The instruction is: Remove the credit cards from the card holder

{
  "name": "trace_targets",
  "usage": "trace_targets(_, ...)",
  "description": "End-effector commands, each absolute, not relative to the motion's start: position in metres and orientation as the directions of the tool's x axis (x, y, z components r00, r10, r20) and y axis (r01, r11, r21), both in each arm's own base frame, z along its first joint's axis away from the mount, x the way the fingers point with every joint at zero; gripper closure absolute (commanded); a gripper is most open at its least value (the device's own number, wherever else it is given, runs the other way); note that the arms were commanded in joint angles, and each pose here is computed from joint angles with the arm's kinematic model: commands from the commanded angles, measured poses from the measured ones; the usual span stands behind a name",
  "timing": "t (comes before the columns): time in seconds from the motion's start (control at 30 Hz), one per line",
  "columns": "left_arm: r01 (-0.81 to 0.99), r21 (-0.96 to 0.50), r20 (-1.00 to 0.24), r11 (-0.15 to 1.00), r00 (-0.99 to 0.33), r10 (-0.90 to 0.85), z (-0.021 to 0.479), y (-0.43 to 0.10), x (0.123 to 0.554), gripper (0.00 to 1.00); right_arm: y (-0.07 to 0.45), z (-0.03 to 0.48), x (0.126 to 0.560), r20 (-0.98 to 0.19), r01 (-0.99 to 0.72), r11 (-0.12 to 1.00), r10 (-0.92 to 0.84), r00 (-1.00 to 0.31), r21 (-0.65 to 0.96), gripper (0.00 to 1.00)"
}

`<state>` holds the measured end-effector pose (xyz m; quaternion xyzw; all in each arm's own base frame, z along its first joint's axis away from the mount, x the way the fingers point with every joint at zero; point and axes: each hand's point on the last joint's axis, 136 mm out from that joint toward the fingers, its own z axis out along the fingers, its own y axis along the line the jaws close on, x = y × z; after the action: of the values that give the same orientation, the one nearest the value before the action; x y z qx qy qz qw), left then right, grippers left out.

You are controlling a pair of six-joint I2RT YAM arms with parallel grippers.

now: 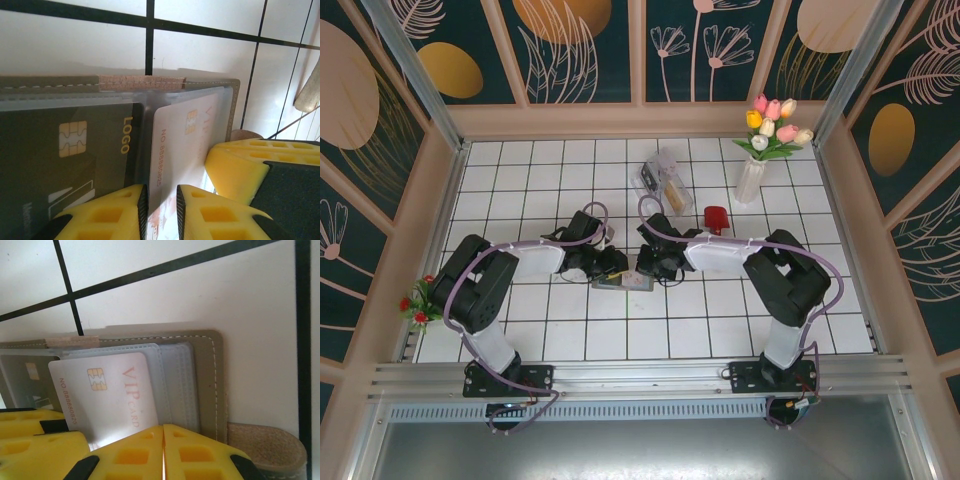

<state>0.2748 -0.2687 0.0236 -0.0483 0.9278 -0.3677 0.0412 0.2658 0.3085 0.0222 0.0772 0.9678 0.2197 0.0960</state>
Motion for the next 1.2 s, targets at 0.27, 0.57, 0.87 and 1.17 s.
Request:
trace_targets(0.27,-0.010,-0.681,-0.058,0.733,-0.996,-0.067,0.016,-0.264,0.269,0.78,0.279,-0.014,0.244,-0.068,0.174,0.930,0.206,-0.976,0.323,0.89)
trace_targets(0.57,0.056,-0.787,-0.112,0.615,-0.992,-0.053,0.043,-0.271,0.268,0.83,0.279,-0.016,0.244,-0.063,0.171,0.928,0.202,-0.977,0.330,0.90)
trace_targets(0.87,0.038,-0.784,-0.105,0.620,-0.992,-0.072,0.039,-0.261,0.267,0.90,0.278,-0.019,0.243,-0.058,0.172,0.932,0.201,-0.978,0.320,0.90)
trace_targets(1.17,0.033,-0.766,-0.111,0.642,-0.991,-0.080,0.038,-0.249,0.266,0.90,0.268,-0.028,0.238,-0.039,0.186,0.946,0.203,-0.978,0.264,0.90)
